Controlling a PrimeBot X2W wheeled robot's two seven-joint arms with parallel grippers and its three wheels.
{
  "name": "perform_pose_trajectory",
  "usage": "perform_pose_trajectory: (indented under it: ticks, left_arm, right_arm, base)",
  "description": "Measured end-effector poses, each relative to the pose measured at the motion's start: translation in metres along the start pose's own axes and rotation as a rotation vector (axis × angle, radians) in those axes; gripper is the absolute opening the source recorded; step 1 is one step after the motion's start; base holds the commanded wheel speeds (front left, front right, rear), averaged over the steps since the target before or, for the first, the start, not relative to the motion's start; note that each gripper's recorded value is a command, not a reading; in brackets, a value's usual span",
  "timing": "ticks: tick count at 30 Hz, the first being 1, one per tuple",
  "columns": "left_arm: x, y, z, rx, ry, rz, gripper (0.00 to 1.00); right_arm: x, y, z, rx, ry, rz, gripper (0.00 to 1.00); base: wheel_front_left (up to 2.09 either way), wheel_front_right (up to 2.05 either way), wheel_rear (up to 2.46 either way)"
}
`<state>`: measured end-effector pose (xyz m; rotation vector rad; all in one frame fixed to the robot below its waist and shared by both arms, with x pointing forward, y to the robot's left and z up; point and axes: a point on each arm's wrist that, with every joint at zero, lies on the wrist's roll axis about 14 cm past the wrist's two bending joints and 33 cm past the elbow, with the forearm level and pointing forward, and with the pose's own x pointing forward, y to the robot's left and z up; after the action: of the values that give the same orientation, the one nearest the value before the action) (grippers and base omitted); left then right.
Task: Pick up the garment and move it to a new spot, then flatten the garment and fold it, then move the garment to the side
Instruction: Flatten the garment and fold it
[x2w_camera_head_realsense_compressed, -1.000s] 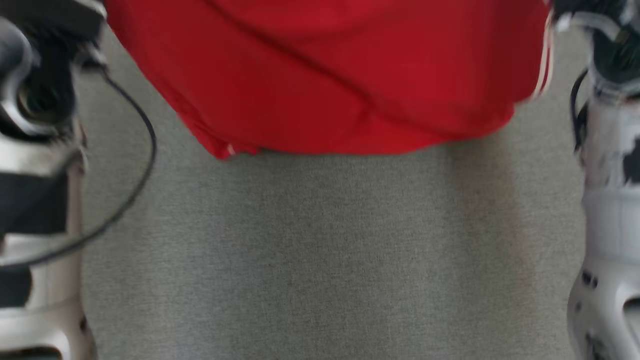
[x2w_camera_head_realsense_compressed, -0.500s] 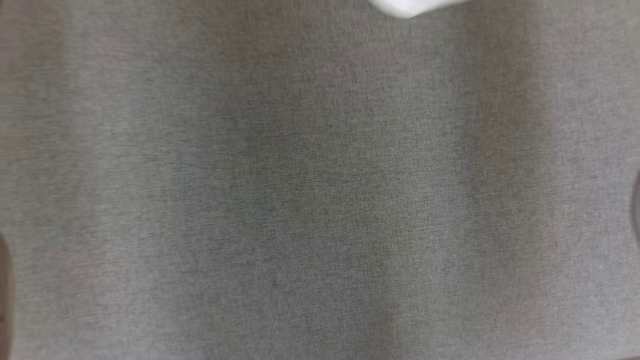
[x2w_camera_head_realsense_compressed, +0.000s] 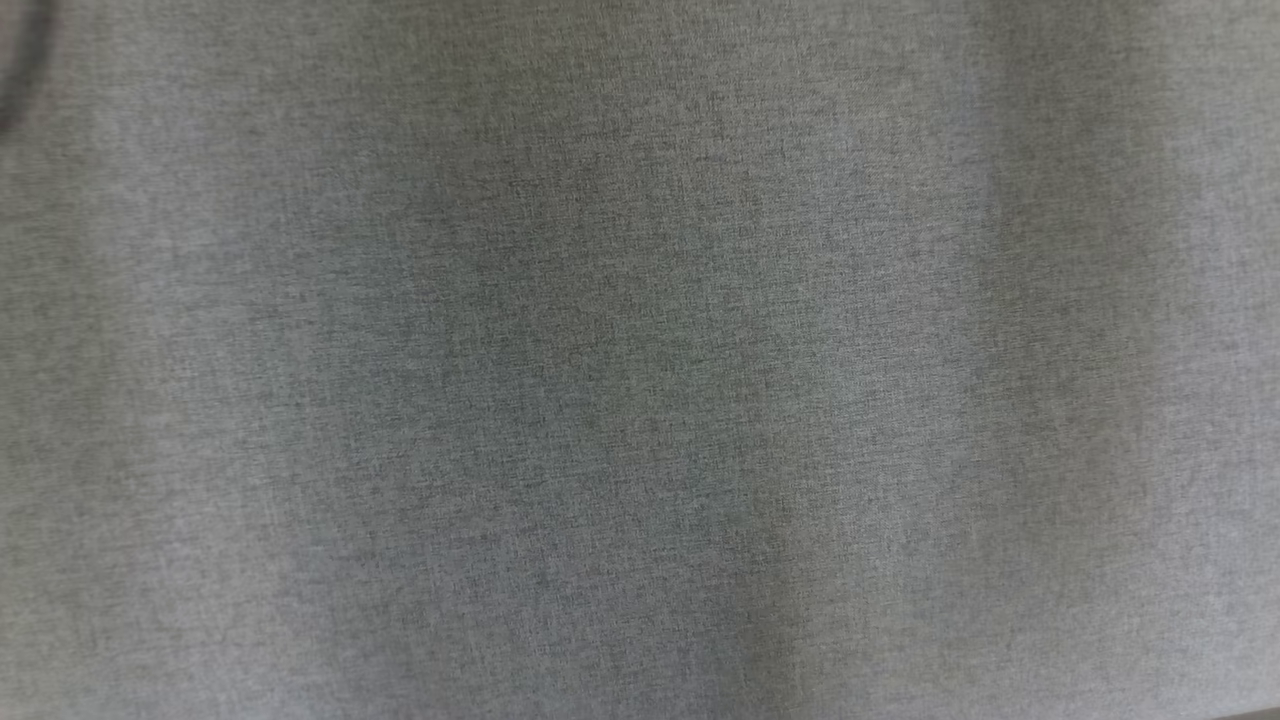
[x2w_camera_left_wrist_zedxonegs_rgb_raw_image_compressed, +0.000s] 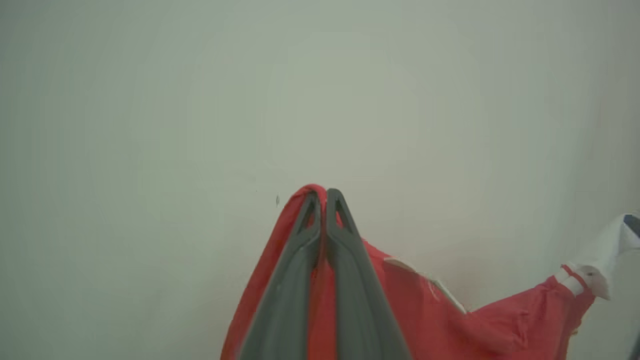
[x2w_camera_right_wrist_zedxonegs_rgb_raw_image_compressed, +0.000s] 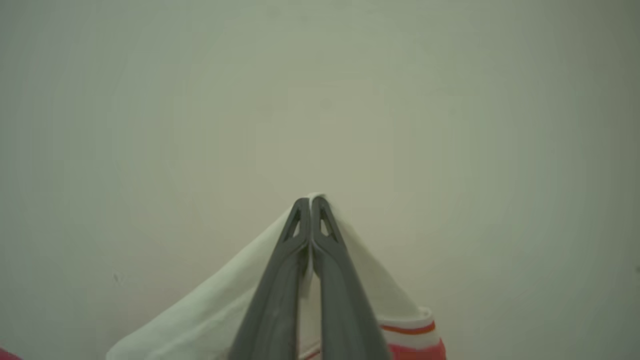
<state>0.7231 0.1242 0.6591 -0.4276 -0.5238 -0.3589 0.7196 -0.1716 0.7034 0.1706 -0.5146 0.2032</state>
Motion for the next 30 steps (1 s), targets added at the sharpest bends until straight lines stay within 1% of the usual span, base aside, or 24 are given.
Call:
perform_pose_trajectory:
  ticks: [3, 4, 8, 12, 16, 23, 24, 25, 30]
  left_arm:
    - [-0.016, 0.002, -0.027, -0.015, 0.060, -0.004, 0.00]
    - [-0.016, 0.002, -0.027, -0.015, 0.060, -0.004, 0.00]
    - [-0.036, 0.000, -0.052, -0.029, 0.133, -0.008, 0.00]
    - [-0.054, -0.009, -0.063, -0.072, 0.186, -0.018, 0.00]
    - [-0.078, -0.018, -0.070, -0.113, 0.250, -0.022, 0.00]
    - [-0.133, -0.039, -0.080, -0.159, 0.394, -0.022, 0.00]
    - [-0.143, -0.041, -0.081, -0.167, 0.414, -0.015, 0.00]
    - [-0.161, -0.043, -0.081, -0.187, 0.444, 0.007, 0.00]
    - [-0.198, -0.056, -0.073, -0.259, 0.478, 0.069, 0.00]
  right_arm:
    - [-0.016, -0.003, -0.034, 0.006, 0.091, 0.005, 0.00]
    - [-0.016, -0.003, -0.034, 0.006, 0.091, 0.005, 0.00]
    - [-0.042, -0.013, -0.064, 0.048, 0.187, -0.021, 0.00]
    - [-0.066, -0.019, -0.078, 0.080, 0.278, -0.036, 0.00]
    - [-0.100, -0.024, -0.092, 0.119, 0.408, -0.057, 0.00]
    - [-0.168, -0.025, -0.097, 0.161, 0.628, -0.081, 0.00]
    - [-0.178, -0.025, -0.095, 0.168, 0.650, -0.086, 0.00]
    - [-0.196, -0.023, -0.089, 0.169, 0.688, -0.089, 0.00]
    - [-0.238, -0.015, -0.072, 0.168, 0.764, -0.107, 0.00]
  base:
    - [0.00, 0.00, 0.00]
    - [0.00, 0.00, 0.00]
    - [0.00, 0.00, 0.00]
    - [0.00, 0.00, 0.00]
    - [0.00, 0.00, 0.00]
    - [0.00, 0.00, 0.00]
    - [0.00, 0.00, 0.00]
    - [0.00, 0.00, 0.00]
    - [0.00, 0.00, 0.00]
